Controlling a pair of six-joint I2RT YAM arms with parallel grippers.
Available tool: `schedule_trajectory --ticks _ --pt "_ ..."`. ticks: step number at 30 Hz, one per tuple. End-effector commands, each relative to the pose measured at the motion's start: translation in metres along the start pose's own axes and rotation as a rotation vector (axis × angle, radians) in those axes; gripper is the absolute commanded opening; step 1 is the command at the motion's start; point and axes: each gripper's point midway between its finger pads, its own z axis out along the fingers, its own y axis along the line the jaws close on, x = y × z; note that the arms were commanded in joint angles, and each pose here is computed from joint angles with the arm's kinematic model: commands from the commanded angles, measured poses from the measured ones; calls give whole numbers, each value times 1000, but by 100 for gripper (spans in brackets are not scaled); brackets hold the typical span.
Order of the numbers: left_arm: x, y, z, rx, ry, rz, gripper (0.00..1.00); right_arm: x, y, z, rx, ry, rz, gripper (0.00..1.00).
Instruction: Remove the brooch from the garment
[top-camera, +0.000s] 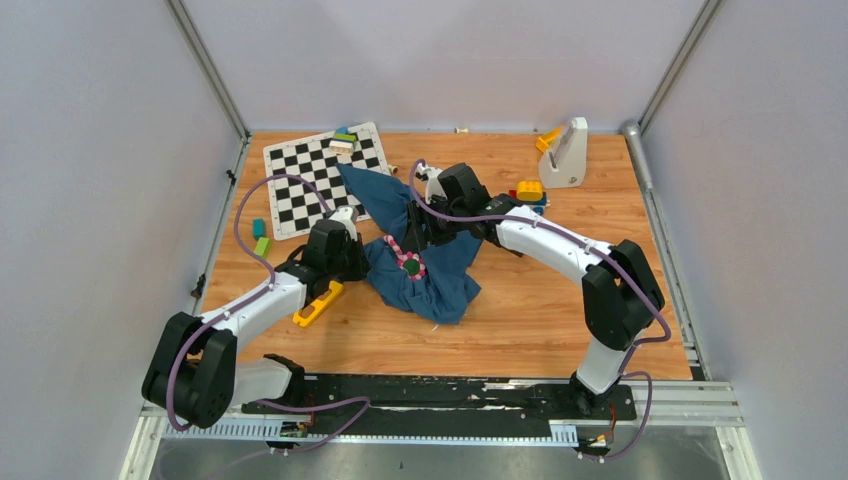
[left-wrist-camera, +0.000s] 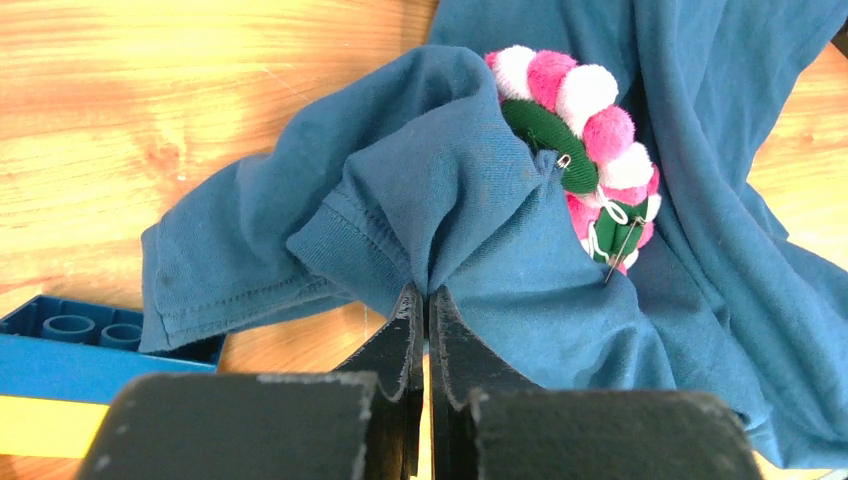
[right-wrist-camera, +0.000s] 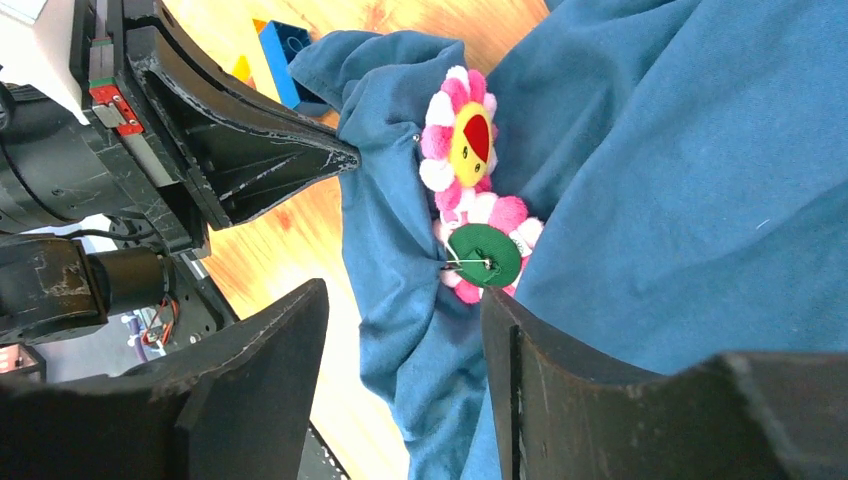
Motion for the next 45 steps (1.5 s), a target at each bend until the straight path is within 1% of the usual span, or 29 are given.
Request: schedule_trajectory --ticks 1,4,8,12,17,19,20,21,23,26,31,34,38,41,43,45 --pt "-4 3 -2 -14 -26 -15 0 -10 5 6 -23 -9 20 58" --pt "-3 -1 -1 7 -9 -4 0 -17 4 19 -28 -10 12 57" --pt "-1 -1 1 9 0 -1 0 -22 2 40 -45 -4 -14 49" --pt "0 -2 2 14 5 -2 0 -22 -1 61 -23 -9 -65 50" --pt "1 -3 3 24 14 -3 0 -16 -5 76 4 4 -88 50" --pt "2 -5 4 32 20 -2 0 -15 -6 81 12 4 -87 48" --pt "3 -5 5 37 26 0 0 -14 -7 83 12 6 -86 43" --pt "3 -6 6 39 29 1 0 -15 -6 84 9 2 -87 36" --pt "4 -6 6 39 32 3 0 -16 -5 82 10 -2 -85 17" --pt "3 -6 5 39 33 11 0 -23 2 66 7 -37 -100 0" --pt "-1 -19 -1 110 15 26 0 -35 20 29 -17 -106 -109 0" --pt "-1 -33 -7 200 10 46 0 -36 32 6 -67 -134 -75 0" --pt "-2 -57 -21 334 0 52 0 -38 43 -30 -185 -165 -11 0" --pt "-5 -80 -44 463 -4 46 0 -34 48 -52 -313 -120 63 0" --pt "-10 -90 -61 509 -20 43 8 -31 48 -65 -394 -77 127 0" --pt "-15 -95 -77 527 -45 40 19 -30 48 -78 -461 -51 177 0"
